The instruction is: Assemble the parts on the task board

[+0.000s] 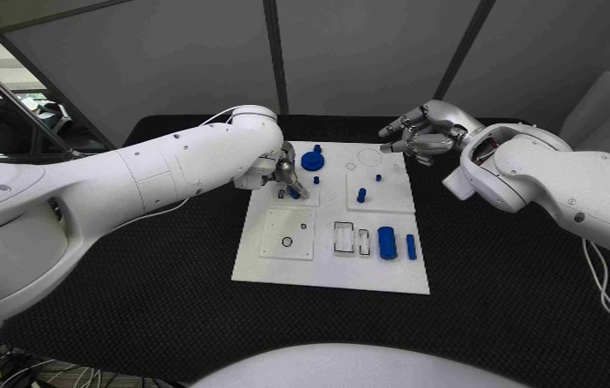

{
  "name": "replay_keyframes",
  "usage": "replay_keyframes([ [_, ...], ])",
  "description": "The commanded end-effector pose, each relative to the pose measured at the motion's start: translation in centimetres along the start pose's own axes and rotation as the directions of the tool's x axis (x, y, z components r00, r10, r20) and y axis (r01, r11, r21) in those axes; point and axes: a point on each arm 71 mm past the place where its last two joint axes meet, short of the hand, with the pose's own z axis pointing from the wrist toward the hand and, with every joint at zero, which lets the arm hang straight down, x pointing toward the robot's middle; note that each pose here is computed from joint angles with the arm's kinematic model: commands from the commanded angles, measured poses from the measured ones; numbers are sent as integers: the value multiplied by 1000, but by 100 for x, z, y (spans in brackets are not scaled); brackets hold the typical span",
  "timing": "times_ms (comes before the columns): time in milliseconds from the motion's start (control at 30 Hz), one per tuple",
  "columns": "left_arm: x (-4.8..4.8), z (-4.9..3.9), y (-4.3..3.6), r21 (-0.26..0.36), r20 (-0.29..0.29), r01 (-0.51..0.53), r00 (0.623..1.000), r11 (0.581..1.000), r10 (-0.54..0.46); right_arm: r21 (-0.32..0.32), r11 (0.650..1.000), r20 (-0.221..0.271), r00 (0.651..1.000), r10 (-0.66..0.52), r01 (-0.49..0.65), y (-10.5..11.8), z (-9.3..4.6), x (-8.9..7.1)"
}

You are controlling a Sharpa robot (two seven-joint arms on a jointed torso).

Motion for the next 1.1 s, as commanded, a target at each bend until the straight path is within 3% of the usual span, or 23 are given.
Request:
replay_keyframes([
  [33,1,-4,-6,-1,-7,-13,1000,1000,13,-9,1000,-2,1000,-2,2,22,0,-3],
  [1100,-15,-14,17,0,21,9,1000,1000,-9,-9,1000,0,1000,-2,2,18,4,-6],
])
